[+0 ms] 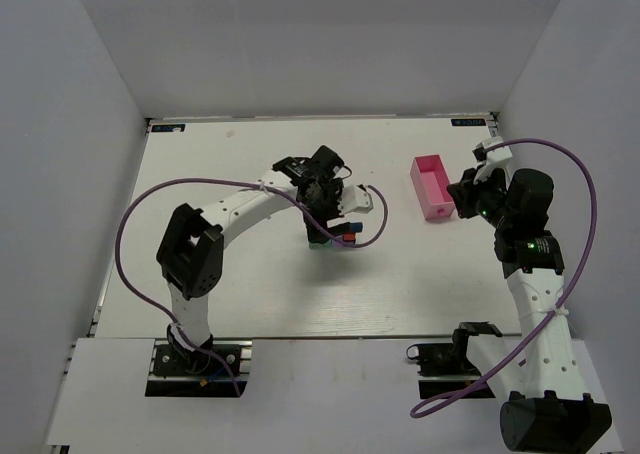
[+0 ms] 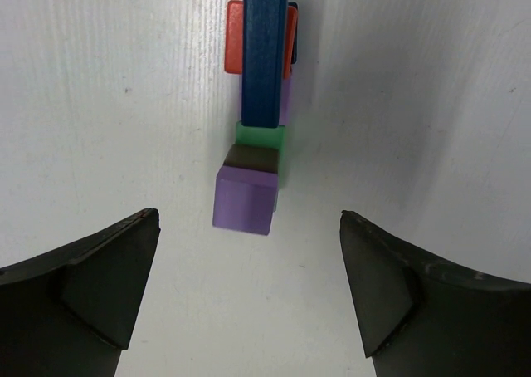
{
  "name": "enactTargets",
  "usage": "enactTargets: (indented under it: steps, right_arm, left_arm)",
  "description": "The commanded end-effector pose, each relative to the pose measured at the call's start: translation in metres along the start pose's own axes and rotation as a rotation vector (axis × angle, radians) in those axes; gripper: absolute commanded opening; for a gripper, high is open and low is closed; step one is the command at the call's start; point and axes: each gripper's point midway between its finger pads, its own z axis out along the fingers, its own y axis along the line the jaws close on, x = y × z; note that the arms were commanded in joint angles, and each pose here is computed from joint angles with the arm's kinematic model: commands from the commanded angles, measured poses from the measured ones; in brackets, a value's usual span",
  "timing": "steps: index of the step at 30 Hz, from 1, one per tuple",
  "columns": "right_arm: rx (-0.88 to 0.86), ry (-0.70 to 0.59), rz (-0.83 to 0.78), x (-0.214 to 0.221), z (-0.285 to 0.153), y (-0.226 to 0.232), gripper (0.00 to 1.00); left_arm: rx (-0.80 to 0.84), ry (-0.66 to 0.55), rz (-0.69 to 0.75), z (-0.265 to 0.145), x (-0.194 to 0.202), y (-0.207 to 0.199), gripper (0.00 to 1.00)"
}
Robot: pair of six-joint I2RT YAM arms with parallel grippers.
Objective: Build the wood block tower
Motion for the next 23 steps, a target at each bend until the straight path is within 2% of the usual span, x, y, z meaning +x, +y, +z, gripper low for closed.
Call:
enactTargets:
  steps: [1,2,3,5,6,7,8,11,12,13,16,19,20,23]
  right_arm:
    - [-0.001,-0.032,-0.027,-0.006,-0.001,-0.001,0.08]
    - [-0.010,-0.029,-0.030,-0.004,0.000,0.000,0.19]
    - [-0.019,-0.030,-0.031,-0.004,0.000,0.002,0.34]
    - [-0.047,-0.020,-0.050,0.001,0.002,0.005,0.51]
    - [-0.073,-0.013,-0.056,0.003,0.002,0.010,0.65]
    - [-0.094,-0.014,-0.083,0.003,0.003,0.012,0.71]
    - [-0.104,-0.007,-0.082,0.007,0.003,0.014,0.85]
    - [-0.076,-0.003,-0.044,0.009,0.002,0.012,0.90]
    - [-0.078,0.000,-0.041,0.012,0.002,0.012,0.90]
    - [-0.076,-0.016,-0.051,0.009,-0.003,0.013,0.90]
    - [-0.110,-0.033,-0.065,0.015,-0.005,0.022,0.90]
    - [-0.142,-0.054,-0.111,0.015,-0.009,0.028,0.90]
    - [-0.154,-0.056,-0.132,0.017,-0.010,0.030,0.90]
    - [-0.161,-0.061,-0.095,0.019,-0.009,0.032,0.90]
  left_arm:
    - [-0.103,-0.105,-0.008,-0.052,-0.024,0.005,1.00]
    - [-0.122,-0.108,-0.042,-0.058,-0.025,0.006,1.00]
    - [-0.152,-0.135,-0.055,-0.066,-0.030,0.009,1.00]
    - [-0.196,-0.205,-0.098,-0.090,-0.037,0.005,1.00]
    - [-0.239,-0.273,-0.108,-0.101,-0.048,0.010,1.00]
    - [-0.272,-0.309,-0.137,-0.112,-0.049,0.010,1.00]
    - [-0.306,-0.401,-0.208,-0.133,-0.056,0.005,1.00]
    - [-0.349,-0.478,-0.381,-0.152,-0.041,-0.008,1.00]
    - [-0.372,-0.577,-0.455,-0.180,-0.042,-0.015,1.00]
    - [-0.359,-0.570,-0.487,-0.169,-0.027,-0.026,1.00]
    - [-0.423,-0.674,-0.530,-0.186,-0.003,-0.046,1.00]
    - [-0.494,-0.699,-0.542,-0.184,0.023,-0.055,1.00]
    - [-0.554,-0.741,-0.547,-0.199,0.031,-0.056,1.00]
    - [-0.620,-0.746,-0.542,-0.198,0.050,-0.059,1.00]
